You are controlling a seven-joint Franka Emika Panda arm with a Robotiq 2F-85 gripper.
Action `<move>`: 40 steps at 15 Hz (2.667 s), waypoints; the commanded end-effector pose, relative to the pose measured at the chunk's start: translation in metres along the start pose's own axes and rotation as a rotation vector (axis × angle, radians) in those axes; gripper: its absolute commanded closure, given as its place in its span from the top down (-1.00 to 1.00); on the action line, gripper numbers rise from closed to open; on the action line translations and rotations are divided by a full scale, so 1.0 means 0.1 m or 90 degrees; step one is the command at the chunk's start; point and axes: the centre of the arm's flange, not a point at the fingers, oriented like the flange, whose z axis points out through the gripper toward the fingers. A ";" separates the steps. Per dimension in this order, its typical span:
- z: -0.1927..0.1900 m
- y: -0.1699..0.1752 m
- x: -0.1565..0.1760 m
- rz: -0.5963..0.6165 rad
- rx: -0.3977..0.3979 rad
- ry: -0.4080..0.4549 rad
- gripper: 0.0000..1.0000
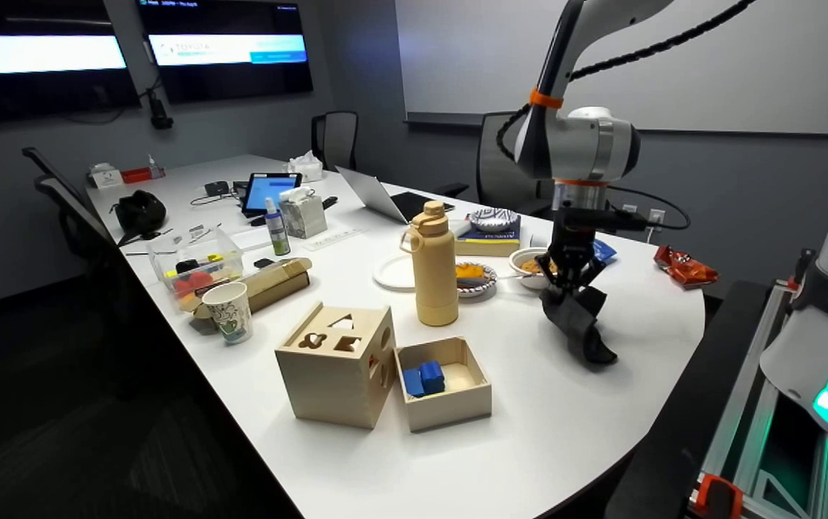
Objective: Use the black cloth to wipe the table
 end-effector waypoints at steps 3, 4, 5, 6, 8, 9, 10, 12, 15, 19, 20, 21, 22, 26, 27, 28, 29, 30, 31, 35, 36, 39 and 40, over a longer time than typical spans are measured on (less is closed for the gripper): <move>-0.10 -0.51 0.08 -0.033 0.000 -0.082 -0.97; -0.05 -0.50 0.10 -0.020 0.010 -0.098 -0.97; 0.01 -0.49 0.11 -0.007 0.017 -0.108 -0.97; 0.09 -0.44 0.16 0.010 0.026 -0.118 -0.97; 0.23 -0.35 0.19 0.043 0.036 -0.131 -0.97; 0.30 -0.31 0.21 0.060 0.040 -0.138 -0.97; 0.39 -0.25 0.25 0.082 0.039 -0.143 -0.97; 0.55 -0.13 0.30 0.130 0.042 -0.155 -0.97; 0.65 0.14 0.45 0.221 0.043 -0.149 -0.97; 0.53 0.40 0.73 0.328 0.056 -0.110 -0.97; 0.45 0.39 0.82 0.341 0.066 -0.102 -0.97; 0.39 0.33 0.89 0.341 0.072 -0.098 -0.97; 0.34 0.26 0.97 0.336 0.077 -0.094 -0.97; 0.28 -0.32 1.14 0.246 0.051 -0.107 -0.97; 0.31 -0.44 1.13 0.220 0.043 -0.118 -0.97; 0.34 -0.54 1.10 0.200 0.036 -0.129 -0.97; 0.39 -0.57 1.09 0.185 0.027 -0.139 -0.97; 0.45 -0.60 1.05 0.174 0.022 -0.148 -0.97; 0.53 -0.59 0.99 0.171 0.021 -0.157 -0.97; 0.86 -0.19 0.80 0.223 0.017 -0.189 -0.97; 0.87 -0.10 0.77 0.242 0.028 -0.195 -0.97; 0.82 0.18 0.72 0.315 0.072 -0.191 -0.97; 0.79 0.24 0.71 0.341 0.090 -0.185 -0.97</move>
